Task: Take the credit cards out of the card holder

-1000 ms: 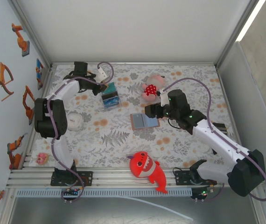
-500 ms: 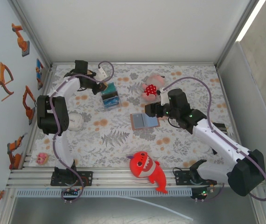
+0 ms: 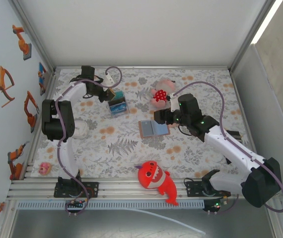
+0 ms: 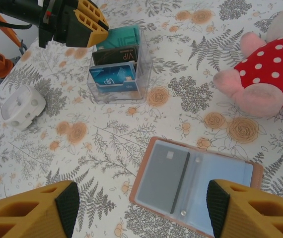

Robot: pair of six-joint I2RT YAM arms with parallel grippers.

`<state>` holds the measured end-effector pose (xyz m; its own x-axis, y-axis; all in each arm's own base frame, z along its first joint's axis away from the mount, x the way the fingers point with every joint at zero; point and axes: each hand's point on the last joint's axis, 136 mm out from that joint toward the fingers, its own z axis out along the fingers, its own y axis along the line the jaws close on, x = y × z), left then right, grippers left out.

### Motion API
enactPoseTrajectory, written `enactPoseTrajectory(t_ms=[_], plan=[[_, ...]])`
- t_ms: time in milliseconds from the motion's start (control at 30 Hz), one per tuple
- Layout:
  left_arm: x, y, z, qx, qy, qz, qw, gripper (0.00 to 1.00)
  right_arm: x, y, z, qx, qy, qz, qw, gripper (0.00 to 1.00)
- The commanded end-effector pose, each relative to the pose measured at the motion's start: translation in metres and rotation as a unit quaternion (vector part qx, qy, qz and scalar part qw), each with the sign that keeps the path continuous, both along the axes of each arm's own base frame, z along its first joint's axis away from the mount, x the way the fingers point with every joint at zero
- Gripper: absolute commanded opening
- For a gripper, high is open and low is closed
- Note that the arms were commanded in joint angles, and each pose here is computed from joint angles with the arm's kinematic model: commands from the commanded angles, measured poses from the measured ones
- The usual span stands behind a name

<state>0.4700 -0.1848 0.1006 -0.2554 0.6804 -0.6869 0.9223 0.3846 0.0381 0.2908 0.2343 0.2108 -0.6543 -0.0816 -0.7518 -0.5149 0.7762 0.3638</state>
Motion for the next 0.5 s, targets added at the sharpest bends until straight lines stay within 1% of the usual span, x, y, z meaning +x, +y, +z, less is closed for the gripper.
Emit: enactPoseTrajectory(t_ms=[0, 67, 200, 267, 333, 467], plan=[[-0.002, -0.002, 0.034, -0.018, -0.026, -0.005, 1.000, 0.21, 0.003, 0.001, 0.007, 0.002, -0.002, -0.006, 1.000, 0.68], [-0.005, -0.002, 0.044, -0.022, -0.035, -0.003, 0.999, 0.21, 0.004, 0.000, 0.005, -0.003, 0.000, -0.010, 1.000, 0.67], [-0.015, -0.004, 0.070, -0.038, -0.059, 0.010, 0.997, 0.23, 0.005, -0.006, -0.006, -0.023, 0.018, -0.029, 0.999, 0.60], [-0.021, -0.005, 0.083, -0.051, -0.072, 0.026, 0.996, 0.38, 0.005, -0.007, -0.015, -0.038, 0.028, -0.032, 0.998, 0.59], [-0.030, -0.005, 0.095, -0.067, -0.084, 0.047, 0.993, 0.49, 0.004, -0.007, -0.023, -0.058, 0.036, -0.036, 0.997, 0.58], [-0.050, -0.006, 0.113, -0.094, -0.112, 0.101, 0.984, 0.87, 0.001, -0.003, -0.043, -0.121, 0.050, -0.038, 0.991, 0.54]])
